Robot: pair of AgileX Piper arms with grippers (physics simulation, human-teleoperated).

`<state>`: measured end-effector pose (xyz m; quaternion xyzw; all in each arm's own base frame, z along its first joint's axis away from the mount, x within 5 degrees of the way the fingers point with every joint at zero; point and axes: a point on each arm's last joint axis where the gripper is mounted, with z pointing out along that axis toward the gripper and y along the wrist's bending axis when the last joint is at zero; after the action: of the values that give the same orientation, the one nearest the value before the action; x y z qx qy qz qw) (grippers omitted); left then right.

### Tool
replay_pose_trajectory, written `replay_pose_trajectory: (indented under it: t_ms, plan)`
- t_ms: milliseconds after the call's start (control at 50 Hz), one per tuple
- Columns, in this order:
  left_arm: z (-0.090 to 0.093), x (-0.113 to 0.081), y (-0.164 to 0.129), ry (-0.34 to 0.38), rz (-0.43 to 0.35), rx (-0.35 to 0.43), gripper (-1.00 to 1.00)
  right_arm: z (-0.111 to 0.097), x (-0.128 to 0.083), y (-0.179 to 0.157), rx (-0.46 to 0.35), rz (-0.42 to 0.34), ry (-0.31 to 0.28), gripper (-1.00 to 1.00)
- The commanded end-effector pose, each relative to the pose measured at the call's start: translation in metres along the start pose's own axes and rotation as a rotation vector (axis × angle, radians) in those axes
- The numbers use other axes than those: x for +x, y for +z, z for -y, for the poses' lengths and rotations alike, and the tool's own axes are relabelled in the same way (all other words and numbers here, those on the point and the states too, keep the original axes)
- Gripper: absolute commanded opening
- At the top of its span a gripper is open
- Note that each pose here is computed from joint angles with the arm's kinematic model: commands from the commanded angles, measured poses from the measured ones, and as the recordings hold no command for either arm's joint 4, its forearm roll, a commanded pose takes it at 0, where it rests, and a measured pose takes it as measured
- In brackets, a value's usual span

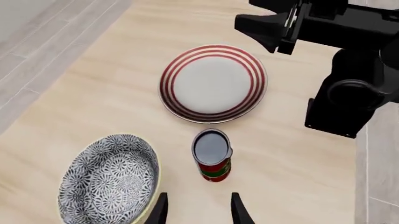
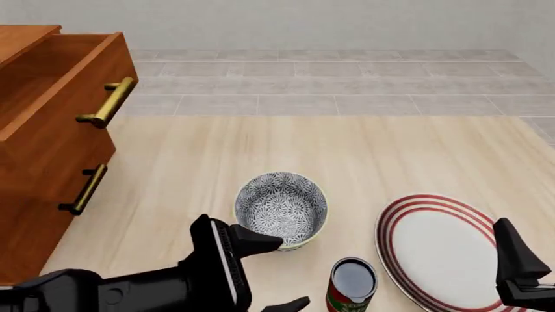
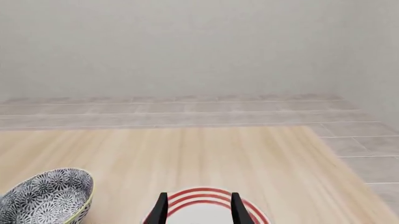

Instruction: Put the ketchup in the top drawer of the cabinet.

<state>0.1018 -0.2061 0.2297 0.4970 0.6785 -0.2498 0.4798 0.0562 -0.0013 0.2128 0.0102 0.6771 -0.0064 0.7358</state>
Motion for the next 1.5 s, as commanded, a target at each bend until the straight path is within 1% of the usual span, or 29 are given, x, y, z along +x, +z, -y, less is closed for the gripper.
replay_pose_trajectory:
  t_ms: [20, 60, 120, 180, 240, 260, 320, 360, 400, 440, 480, 500, 520, 620, 720, 760, 840, 900, 920, 1200, 1340, 1400, 1500]
  plan:
    - [0.005, -0.015, 0.019, 0.032, -0.001, 0.025, 1.00, -0.001, 0.000, 0.000, -0.014, -0.004, 0.011, 1.00]
    - [0.006, -0.015, 0.022, 0.031, -0.003, 0.029, 1.00, -0.001, 0.000, 0.000, -0.013, -0.005, 0.011, 1.00]
    - [0.012, -0.016, 0.033, 0.022, -0.028, 0.053, 1.00, 0.000, 0.001, 0.000, -0.007, -0.006, 0.015, 1.00]
    - [0.016, -0.014, 0.038, 0.036, -0.034, 0.065, 1.00, 0.000, 0.001, 0.000, -0.006, -0.006, 0.018, 1.00]
    - [0.019, -0.015, 0.042, 0.030, -0.042, 0.078, 1.00, -0.001, 0.001, 0.000, -0.010, -0.009, 0.017, 1.00]
    - [0.020, -0.015, 0.042, 0.031, -0.042, 0.079, 1.00, -0.001, 0.001, 0.000, -0.015, -0.013, 0.007, 1.00]
    - [0.021, -0.015, 0.044, 0.031, -0.046, 0.082, 1.00, -0.001, 0.001, 0.000, -0.020, -0.011, 0.005, 1.00]
    - [0.022, -0.013, 0.046, 0.029, -0.051, 0.085, 1.00, -0.002, 0.001, 0.000, -0.029, -0.015, -0.007, 1.00]
    - [0.023, -0.010, 0.050, 0.032, -0.058, 0.086, 1.00, -0.002, 0.001, 0.000, -0.031, -0.016, -0.008, 1.00]
    - [0.024, -0.007, 0.053, 0.033, -0.066, 0.089, 1.00, -0.002, 0.003, 0.000, -0.035, -0.030, -0.045, 1.00]
    - [0.026, -0.005, 0.057, 0.036, -0.079, 0.097, 1.00, -0.002, 0.002, 0.000, -0.032, -0.023, -0.023, 1.00]
    - [0.027, -0.005, 0.058, 0.033, -0.080, 0.098, 1.00, -0.002, 0.003, 0.000, -0.032, -0.028, -0.031, 1.00]
    - [0.026, -0.004, 0.060, 0.027, -0.085, 0.094, 1.00, -0.002, 0.004, 0.000, -0.037, -0.040, -0.052, 1.00]
    - [0.024, 0.001, 0.065, 0.021, -0.091, 0.086, 1.00, -0.002, 0.003, 0.000, -0.036, -0.030, -0.031, 1.00]
    - [0.028, 0.003, 0.072, 0.021, -0.113, 0.098, 1.00, -0.002, 0.003, 0.000, -0.031, -0.030, -0.021, 1.00]
    - [0.027, 0.004, 0.072, 0.021, -0.113, 0.096, 1.00, -0.002, 0.003, 0.000, -0.030, -0.032, -0.021, 1.00]
    - [0.020, 0.011, 0.077, 0.018, -0.122, 0.074, 1.00, -0.001, 0.003, 0.000, -0.024, -0.035, -0.019, 1.00]
    - [0.020, 0.016, 0.079, 0.030, -0.129, 0.073, 1.00, -0.001, 0.003, 0.000, -0.023, -0.035, -0.018, 1.00]
    - [0.022, 0.016, 0.081, 0.012, -0.136, 0.076, 1.00, -0.001, 0.003, 0.000, -0.022, -0.035, -0.018, 1.00]
    - [0.009, 0.032, 0.088, 0.019, -0.148, 0.037, 1.00, -0.001, 0.004, 0.000, -0.026, -0.043, -0.005, 1.00]
    - [0.010, 0.034, 0.094, 0.023, -0.155, 0.039, 1.00, -0.001, 0.004, 0.000, -0.026, -0.044, -0.004, 1.00]
    - [0.010, 0.031, 0.096, 0.036, -0.150, 0.039, 1.00, -0.002, 0.004, 0.000, -0.027, -0.046, -0.002, 1.00]
    - [0.008, 0.026, 0.101, 0.029, -0.147, 0.036, 1.00, -0.001, 0.005, 0.000, -0.026, -0.058, 0.001, 1.00]
